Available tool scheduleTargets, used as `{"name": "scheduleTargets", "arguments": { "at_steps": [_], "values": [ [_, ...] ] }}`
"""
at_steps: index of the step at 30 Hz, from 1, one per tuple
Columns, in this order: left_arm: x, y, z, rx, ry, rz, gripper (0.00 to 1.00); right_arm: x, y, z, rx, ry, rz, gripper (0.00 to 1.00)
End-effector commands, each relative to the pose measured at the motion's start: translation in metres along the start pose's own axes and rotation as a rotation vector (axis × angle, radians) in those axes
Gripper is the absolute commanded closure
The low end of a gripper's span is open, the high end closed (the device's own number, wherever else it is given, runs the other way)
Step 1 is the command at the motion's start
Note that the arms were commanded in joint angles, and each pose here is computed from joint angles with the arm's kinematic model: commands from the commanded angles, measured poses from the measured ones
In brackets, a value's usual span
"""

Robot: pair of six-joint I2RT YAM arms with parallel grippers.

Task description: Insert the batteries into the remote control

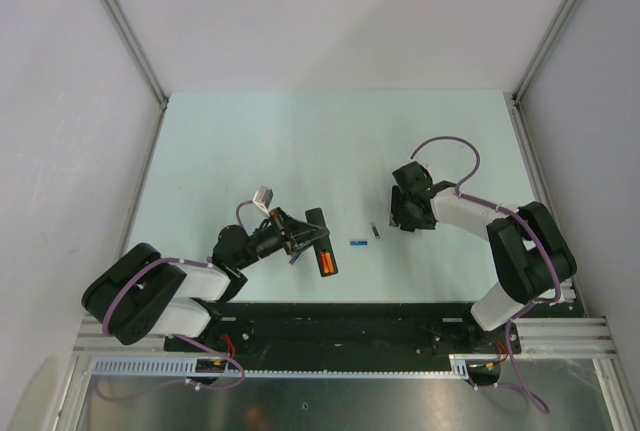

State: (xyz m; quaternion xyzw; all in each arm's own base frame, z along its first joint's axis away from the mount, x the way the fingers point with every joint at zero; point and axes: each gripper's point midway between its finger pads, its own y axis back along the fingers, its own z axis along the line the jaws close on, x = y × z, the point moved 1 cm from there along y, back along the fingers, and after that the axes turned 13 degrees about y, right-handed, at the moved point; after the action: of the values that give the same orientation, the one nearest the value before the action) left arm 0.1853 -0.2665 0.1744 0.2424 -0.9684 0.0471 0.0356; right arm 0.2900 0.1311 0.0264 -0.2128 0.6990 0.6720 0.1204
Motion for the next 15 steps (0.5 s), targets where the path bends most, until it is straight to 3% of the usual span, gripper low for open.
{"name": "scheduleTargets", "arguments": {
  "at_steps": [1,10,15],
  "values": [
    [0.01,0.006,-0.05,0.227,-0.142,0.042,1.0,0.01,-0.009,0.001,-0.006,-0.062,0.057,0.34],
    [0.011,0.007,-0.05,0.23,-0.143,0.043,1.0,0.017,-0.014,0.001,0.006,-0.086,0.088,0.47],
    [0.011,0.007,-0.048,0.225,-0.142,0.042,1.0,0.022,-0.016,0.0,0.022,-0.062,0.103,0.49]
  ]
}}
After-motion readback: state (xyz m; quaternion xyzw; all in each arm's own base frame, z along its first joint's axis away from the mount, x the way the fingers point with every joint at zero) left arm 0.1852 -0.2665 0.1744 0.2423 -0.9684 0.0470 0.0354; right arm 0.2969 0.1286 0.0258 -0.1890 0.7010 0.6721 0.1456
